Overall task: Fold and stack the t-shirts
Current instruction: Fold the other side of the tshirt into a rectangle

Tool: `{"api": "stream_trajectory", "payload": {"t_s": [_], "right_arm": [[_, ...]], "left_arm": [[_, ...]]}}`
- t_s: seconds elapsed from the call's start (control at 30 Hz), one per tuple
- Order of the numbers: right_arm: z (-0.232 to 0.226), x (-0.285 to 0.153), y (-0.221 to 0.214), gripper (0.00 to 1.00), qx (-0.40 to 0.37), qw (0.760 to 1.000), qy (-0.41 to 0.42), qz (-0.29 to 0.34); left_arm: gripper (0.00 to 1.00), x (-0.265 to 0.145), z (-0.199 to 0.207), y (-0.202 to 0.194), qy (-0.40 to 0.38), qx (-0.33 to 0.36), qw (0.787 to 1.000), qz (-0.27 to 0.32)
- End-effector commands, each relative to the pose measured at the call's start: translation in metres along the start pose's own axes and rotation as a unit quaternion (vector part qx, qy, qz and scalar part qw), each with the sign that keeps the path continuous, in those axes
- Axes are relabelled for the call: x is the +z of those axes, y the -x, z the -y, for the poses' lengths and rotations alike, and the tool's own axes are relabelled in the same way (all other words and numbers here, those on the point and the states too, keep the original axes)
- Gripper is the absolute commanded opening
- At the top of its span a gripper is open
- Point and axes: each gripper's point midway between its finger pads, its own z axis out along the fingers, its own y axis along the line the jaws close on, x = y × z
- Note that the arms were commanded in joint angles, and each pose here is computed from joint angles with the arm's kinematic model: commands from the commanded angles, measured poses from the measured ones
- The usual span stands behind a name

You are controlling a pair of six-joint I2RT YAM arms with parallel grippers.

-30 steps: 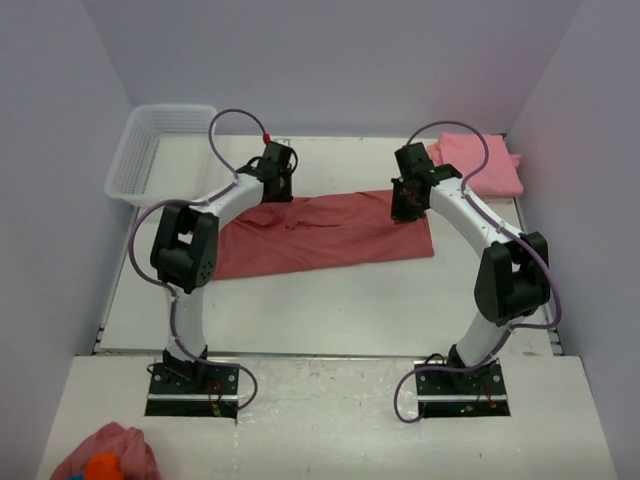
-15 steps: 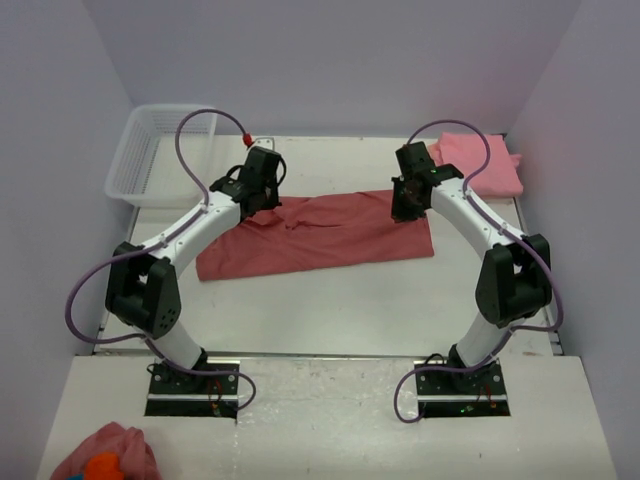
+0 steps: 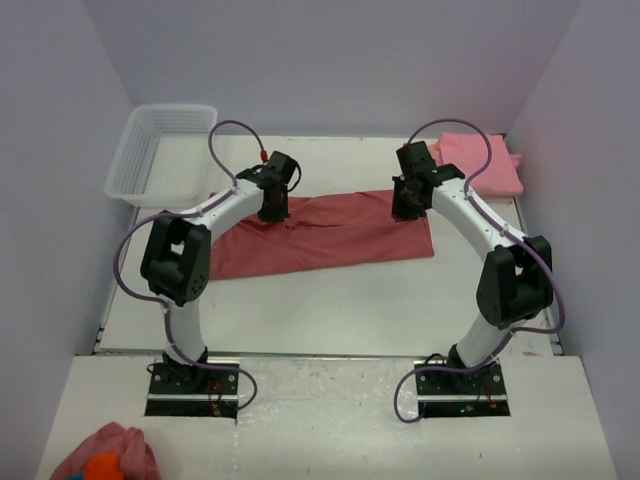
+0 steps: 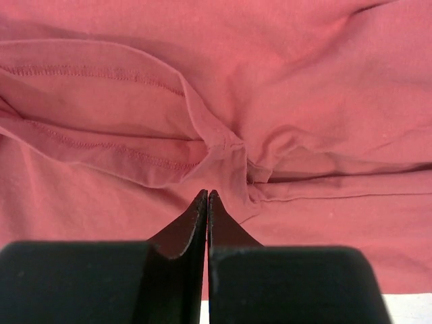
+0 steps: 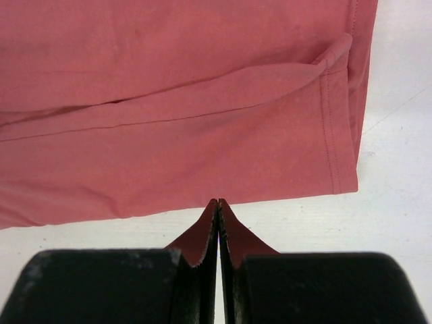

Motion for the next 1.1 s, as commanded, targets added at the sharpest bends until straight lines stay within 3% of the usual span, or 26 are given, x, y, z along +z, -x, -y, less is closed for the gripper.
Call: {"api": "stream_trajectory", "payload": {"t_s": [0.0,0.47,0.73,1.07], "right_arm": [[-0.006,-0.021,0.022,0.0,-0.007,0.999,0.013,0.041],[-0.005,-0.017,0.019,0.0,-0.007,0.999,0.011,0.037],[-0.004,-0.02,0.017,0.0,-0.005,0.999,0.011,0.04],[-0.005,-0.009,0.014,0.0,-0.005,0.999,0.011,0.029]], "left_arm": [[0.0,-0.008,0.002,0.012,0.0,-0.011,1.0,0.002],[0.0,0.004,-0.013,-0.007,0.041,0.0,0.999,-0.032],[0.0,0.037,-0.03,-0.007,0.07,-0.009,0.996,-0.055],[0.0,0.063,-0.023,0.046,0.066,0.011,0.998,-0.013]]}}
